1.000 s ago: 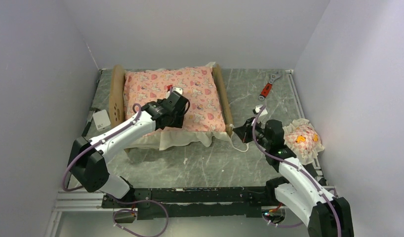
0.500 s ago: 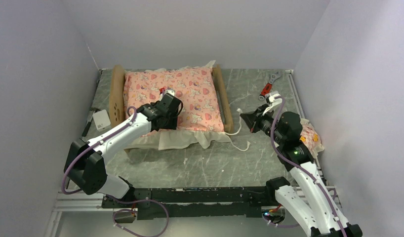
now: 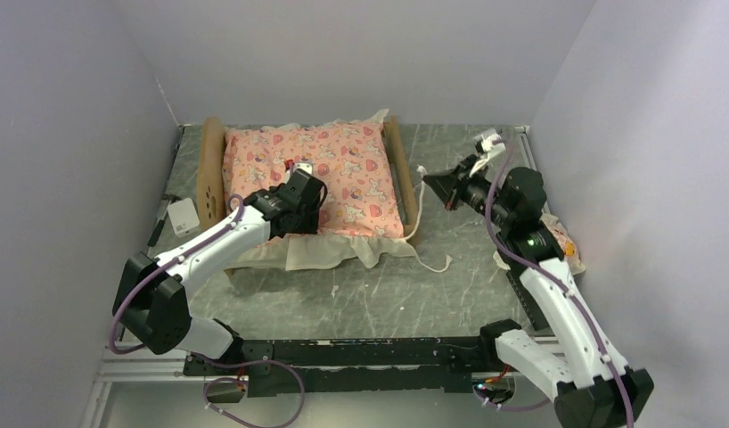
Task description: Set up the pet bed
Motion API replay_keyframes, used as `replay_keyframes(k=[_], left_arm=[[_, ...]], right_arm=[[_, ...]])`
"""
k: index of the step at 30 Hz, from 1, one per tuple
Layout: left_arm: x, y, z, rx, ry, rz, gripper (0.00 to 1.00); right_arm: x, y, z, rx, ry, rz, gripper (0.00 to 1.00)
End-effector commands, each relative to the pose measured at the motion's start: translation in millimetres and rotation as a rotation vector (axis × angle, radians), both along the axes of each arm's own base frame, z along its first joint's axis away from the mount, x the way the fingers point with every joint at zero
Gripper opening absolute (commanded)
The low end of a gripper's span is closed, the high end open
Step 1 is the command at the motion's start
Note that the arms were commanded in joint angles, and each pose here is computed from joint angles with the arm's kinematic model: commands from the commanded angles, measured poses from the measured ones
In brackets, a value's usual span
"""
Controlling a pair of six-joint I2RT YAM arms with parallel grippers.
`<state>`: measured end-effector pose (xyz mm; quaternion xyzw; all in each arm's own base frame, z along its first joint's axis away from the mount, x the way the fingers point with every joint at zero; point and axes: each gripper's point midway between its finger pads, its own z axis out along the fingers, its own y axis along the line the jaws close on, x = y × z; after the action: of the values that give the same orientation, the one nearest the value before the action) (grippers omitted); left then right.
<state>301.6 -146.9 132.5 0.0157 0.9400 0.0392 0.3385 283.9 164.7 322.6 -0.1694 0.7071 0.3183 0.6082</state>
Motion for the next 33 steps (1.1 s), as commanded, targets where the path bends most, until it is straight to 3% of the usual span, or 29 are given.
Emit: replay_keyframes(k=[1,6,14,24,33], left_arm=[[-3.5,-1.2,7.5,-0.046,-0.006,0.005,0.71],[-1.7,-5.4,13.2,-0.072,-0.021,-0.001,0.71],[-1.8,-8.0,12.1,-0.081,-0.017,-0.010,0.71],[-1.7,-8.6,19.4,-0.089,-0.028,-0.016,0.71],[-2.6,-14.7,33.7,-0.124,-0.036,-0.040,0.71]], right_arm=[[15.4,22.8,51.7,0.045,-0.141,0.108,0.00],[41.8,40.9,39.0,0.021,-0.113,0.149,0.00],[69.8,40.9,-57.1,-0.103,0.072,0.073,0.00],[61.4,24.5,-125.5,-0.161,0.236,-0.017,0.00],[35.9,18.9,-126.7,-0.224,0.288,-0.051,0.08]])
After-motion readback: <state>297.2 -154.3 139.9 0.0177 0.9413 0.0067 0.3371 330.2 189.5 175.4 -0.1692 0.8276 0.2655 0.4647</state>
